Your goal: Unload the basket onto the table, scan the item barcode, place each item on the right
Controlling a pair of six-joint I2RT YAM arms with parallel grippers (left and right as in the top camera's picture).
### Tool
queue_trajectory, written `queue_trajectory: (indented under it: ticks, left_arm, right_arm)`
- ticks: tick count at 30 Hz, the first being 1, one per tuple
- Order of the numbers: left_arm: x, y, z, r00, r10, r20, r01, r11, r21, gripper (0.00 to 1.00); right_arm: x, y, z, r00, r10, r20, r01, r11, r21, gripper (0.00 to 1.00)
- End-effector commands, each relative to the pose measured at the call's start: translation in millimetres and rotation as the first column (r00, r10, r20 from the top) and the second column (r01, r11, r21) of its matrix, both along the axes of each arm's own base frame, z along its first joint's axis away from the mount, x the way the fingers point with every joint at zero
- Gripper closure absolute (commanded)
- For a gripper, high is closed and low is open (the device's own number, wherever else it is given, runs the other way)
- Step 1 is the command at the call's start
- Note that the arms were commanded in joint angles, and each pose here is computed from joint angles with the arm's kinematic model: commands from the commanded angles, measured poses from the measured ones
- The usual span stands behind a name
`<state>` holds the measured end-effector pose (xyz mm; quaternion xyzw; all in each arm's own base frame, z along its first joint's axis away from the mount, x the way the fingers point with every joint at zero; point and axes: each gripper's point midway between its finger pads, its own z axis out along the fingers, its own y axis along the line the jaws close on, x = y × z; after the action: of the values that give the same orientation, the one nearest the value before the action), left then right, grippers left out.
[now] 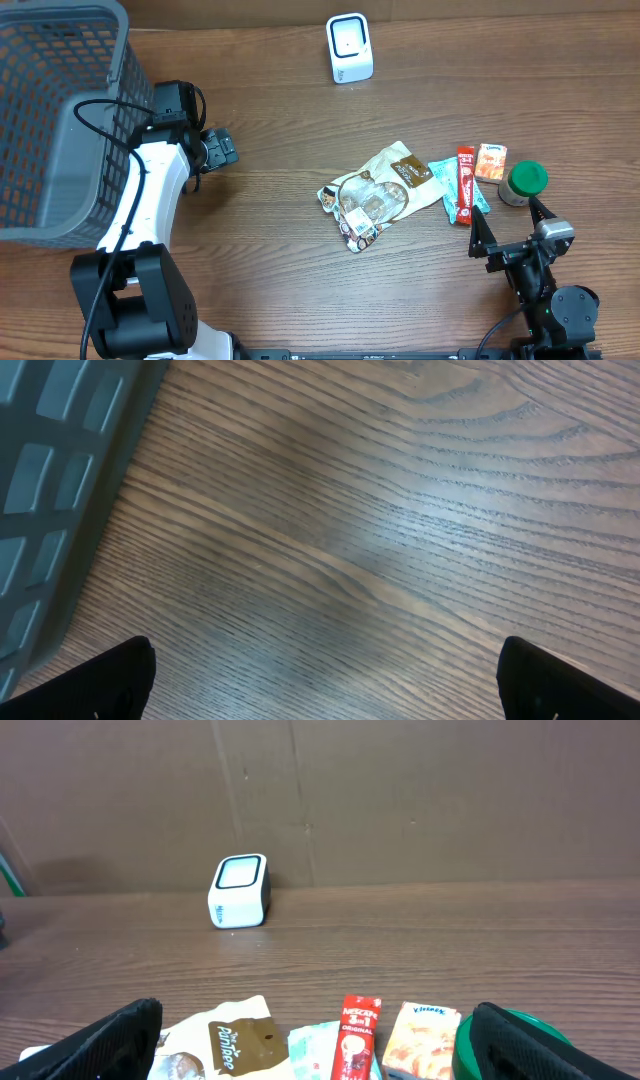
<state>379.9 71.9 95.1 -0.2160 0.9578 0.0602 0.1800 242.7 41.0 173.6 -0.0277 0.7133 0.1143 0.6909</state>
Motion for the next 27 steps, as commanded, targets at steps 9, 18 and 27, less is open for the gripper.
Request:
queue_trajectory:
  ticks: [9, 18, 27]
  left_arm:
    - [5.2, 2.2, 15.0, 0.999, 0.019, 0.046, -0.019, 1.000, 0.008, 0.00]
    - [5.9, -2.9, 28.8, 0.997, 0.006, 0.082, -0.007, 1.000, 0.012, 0.00]
    - [-14.0, -17.8, 145.2, 0.920, -0.034, 0.391, 0.019, 0.999, 0.042, 0.00]
  right_arm:
    - [0.5, -2.1, -2.2, 1.000, -0.011, 0.002, 0.011, 1.000, 0.000, 0.00]
    - [0.5, -2.1, -2.2, 1.000, -0.011, 0.002, 0.011, 1.000, 0.000, 0.00]
    - [0.5, -2.1, -2.2, 1.000, -0.011, 0.002, 0.011, 1.000, 0.000, 0.00]
